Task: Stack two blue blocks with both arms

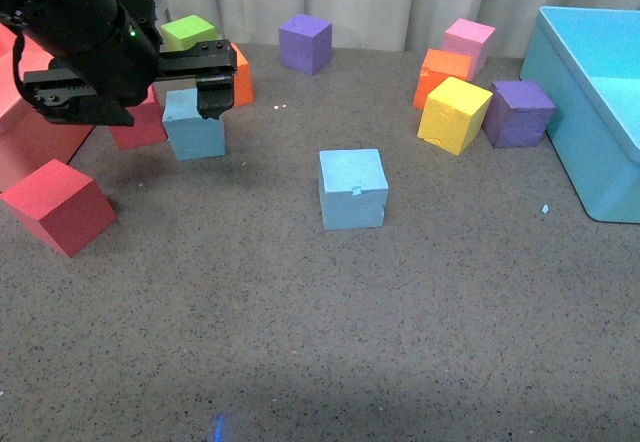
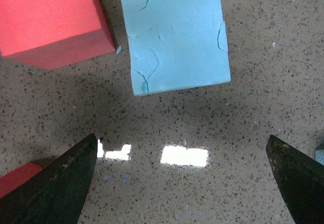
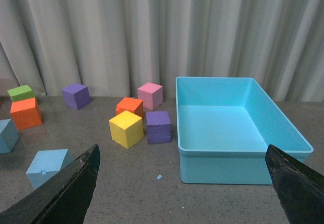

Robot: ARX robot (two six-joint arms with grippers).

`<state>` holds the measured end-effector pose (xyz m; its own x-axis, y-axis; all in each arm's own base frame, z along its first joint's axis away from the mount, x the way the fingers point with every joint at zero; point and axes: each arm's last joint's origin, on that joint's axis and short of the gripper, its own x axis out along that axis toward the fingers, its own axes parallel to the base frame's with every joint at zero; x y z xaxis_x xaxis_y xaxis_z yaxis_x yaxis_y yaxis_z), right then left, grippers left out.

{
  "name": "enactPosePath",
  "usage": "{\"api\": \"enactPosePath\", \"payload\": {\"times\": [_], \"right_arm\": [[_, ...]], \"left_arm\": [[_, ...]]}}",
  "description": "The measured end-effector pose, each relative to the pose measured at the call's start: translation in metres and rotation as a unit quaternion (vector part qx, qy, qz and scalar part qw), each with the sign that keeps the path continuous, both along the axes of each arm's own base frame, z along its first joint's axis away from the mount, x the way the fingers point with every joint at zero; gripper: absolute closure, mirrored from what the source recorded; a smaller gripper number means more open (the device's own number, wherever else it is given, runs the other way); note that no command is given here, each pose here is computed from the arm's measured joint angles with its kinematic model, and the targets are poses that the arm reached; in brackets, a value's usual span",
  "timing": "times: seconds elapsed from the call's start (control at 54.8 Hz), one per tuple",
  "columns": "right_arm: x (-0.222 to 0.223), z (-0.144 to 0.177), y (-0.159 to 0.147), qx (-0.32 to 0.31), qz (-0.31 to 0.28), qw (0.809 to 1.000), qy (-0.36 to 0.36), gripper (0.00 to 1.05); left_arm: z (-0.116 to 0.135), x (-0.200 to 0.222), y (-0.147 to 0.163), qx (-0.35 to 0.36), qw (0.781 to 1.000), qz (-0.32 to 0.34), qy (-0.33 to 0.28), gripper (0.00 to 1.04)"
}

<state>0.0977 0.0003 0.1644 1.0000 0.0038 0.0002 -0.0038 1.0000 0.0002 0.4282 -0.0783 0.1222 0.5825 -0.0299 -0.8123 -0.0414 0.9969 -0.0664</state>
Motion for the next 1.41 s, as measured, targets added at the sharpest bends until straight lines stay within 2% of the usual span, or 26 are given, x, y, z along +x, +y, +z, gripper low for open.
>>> {"api": "enactPosePath", "payload": {"times": [0.292, 0.584, 1.332, 1.35, 1.405], "right_arm": [[0.0, 0.0, 0.0, 0.0, 0.0, 1.0, 0.0, 0.09], [0.0, 0.0, 0.0, 0.0, 0.0, 1.0, 0.0, 0.09], [0.0, 0.0, 0.0, 0.0, 0.0, 1.0, 0.0, 0.09], [0.0, 0.0, 0.0, 0.0, 0.0, 1.0, 0.0, 0.09], [0.0, 0.0, 0.0, 0.0, 0.0, 1.0, 0.0, 0.09]], "left_arm": [[-0.003, 0.028, -0.006, -0.009, 1.0, 0.016, 0.011, 0.07], [-0.016, 0.047, -0.01, -0.001, 0.999, 0.023, 0.045, 0.07], [-0.037, 0.078, -0.005, 0.003, 0.996, 0.058, 0.071, 0.07], [-0.037, 0.078, -0.005, 0.004, 0.996, 0.058, 0.072, 0.07], [-0.038, 0.078, -0.005, -0.001, 0.996, 0.058, 0.074, 0.17]]}}
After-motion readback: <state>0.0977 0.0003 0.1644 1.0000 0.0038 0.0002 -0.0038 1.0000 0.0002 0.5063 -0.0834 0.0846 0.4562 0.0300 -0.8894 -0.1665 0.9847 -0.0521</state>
